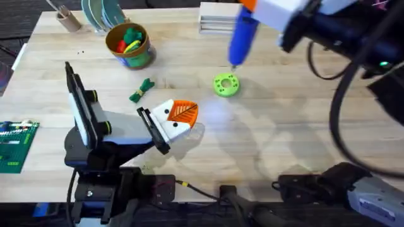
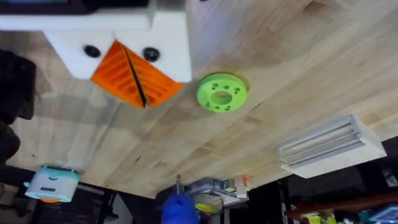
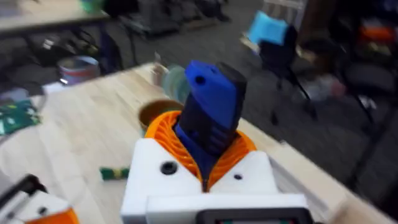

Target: Pick up the gripper from the table and insert it into the empty holder that is missing its gripper. Then pick up a screw, insert it into the mounting hole, and use the screwdriver to tighten it. Finally, clean up the table by picking up the vegetable and placing it into the bucket.

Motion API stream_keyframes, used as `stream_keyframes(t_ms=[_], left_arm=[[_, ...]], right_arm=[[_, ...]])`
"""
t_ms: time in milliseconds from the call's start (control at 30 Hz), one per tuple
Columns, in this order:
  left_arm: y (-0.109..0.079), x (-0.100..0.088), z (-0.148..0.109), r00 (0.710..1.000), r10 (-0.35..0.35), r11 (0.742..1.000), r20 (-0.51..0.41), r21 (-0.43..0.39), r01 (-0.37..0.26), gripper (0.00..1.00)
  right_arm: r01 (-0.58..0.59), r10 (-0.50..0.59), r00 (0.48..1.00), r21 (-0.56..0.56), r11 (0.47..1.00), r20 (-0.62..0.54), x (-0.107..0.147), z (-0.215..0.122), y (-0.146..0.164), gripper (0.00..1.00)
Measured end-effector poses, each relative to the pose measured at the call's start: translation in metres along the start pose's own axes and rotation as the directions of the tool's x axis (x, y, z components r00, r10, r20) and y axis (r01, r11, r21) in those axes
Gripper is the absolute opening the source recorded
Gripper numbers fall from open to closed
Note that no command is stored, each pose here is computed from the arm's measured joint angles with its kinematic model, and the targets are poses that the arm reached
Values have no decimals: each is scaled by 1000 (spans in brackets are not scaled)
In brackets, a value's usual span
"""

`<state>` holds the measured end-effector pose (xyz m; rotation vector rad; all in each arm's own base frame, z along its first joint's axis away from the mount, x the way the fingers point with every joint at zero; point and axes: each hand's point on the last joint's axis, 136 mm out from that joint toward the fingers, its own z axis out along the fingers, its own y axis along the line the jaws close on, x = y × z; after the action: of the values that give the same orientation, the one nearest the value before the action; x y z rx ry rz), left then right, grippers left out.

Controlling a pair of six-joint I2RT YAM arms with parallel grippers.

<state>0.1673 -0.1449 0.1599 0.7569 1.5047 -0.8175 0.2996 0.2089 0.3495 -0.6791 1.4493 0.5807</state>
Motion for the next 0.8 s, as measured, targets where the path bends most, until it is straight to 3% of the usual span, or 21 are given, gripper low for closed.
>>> stream_keyframes(t_ms=[333,567,800], left_arm=[[1,0,0,1000,1,1000,0,-4,-1,8],[1,0,0,1000,1,1000,0,-4,-1,8],[1,0,0,1000,0,1000,0,-4,0,8]], right_arm=[[92,-15,956,-252,963,293,-58,23,97,29],[86,25,962,-388,918,272,-46,31,151,29],[82,47,961,-444,892,272,-47,26,173,29]])
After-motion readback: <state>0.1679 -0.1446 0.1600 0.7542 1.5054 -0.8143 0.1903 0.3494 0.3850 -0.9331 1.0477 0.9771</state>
